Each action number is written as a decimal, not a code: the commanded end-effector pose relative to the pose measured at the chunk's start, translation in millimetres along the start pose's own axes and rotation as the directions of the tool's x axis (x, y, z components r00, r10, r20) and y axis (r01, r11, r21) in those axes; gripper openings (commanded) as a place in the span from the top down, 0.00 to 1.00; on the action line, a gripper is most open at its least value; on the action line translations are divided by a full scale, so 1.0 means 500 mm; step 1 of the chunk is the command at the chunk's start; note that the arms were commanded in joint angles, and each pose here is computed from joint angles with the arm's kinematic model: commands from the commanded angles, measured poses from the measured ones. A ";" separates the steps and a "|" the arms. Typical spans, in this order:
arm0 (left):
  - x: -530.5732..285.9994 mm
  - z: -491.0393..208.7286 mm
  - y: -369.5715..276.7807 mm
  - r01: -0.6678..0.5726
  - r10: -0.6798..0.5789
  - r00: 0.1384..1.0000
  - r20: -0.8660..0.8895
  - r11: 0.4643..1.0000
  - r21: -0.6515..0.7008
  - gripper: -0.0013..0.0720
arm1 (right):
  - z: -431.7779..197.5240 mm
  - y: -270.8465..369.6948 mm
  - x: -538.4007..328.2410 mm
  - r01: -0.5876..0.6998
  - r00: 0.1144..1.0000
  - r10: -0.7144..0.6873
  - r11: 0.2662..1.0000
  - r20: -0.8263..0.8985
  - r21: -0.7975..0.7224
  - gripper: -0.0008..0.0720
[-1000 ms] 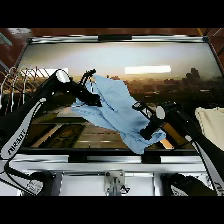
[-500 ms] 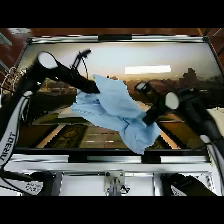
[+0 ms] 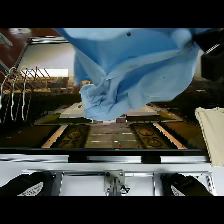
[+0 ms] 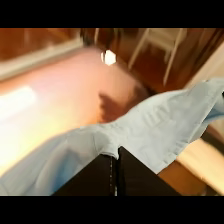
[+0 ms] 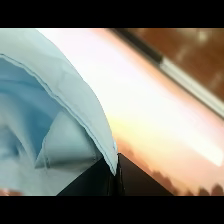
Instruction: Fold the shirts.
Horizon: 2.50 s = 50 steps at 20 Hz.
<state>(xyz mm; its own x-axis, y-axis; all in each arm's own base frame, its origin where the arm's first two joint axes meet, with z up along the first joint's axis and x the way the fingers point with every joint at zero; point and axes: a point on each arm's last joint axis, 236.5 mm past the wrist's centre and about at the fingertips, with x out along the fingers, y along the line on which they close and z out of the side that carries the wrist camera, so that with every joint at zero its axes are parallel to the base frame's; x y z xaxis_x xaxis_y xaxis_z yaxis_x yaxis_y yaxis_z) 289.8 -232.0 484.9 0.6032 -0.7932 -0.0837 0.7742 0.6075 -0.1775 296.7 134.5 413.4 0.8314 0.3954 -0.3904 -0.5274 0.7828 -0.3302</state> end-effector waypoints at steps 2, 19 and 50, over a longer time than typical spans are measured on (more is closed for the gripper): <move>-0.120 0.011 -0.005 -0.165 0.165 0.986 0.015 0.986 0.033 0.91 | 0.038 0.121 -0.016 -0.272 0.962 0.270 0.961 0.044 0.048 0.89; -0.156 -0.944 0.054 -0.346 -0.344 0.223 -0.912 0.847 -0.404 0.91 | -0.501 0.547 0.102 -0.567 -0.075 0.935 0.247 -0.347 0.786 0.88; -0.010 -0.885 0.417 -0.483 0.064 0.681 -0.730 0.788 -0.381 0.22 | -0.688 0.230 0.331 -0.054 0.420 0.576 0.787 -0.701 0.614 0.30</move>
<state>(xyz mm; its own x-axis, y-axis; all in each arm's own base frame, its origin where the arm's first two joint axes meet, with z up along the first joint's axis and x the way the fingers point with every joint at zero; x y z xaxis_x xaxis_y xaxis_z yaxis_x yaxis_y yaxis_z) 366.9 -119.0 29.6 0.3586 -0.5720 -0.7377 0.1971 0.8189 -0.5391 312.9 141.6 23.4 -0.0782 0.4039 -0.9115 -0.3584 0.8418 0.4037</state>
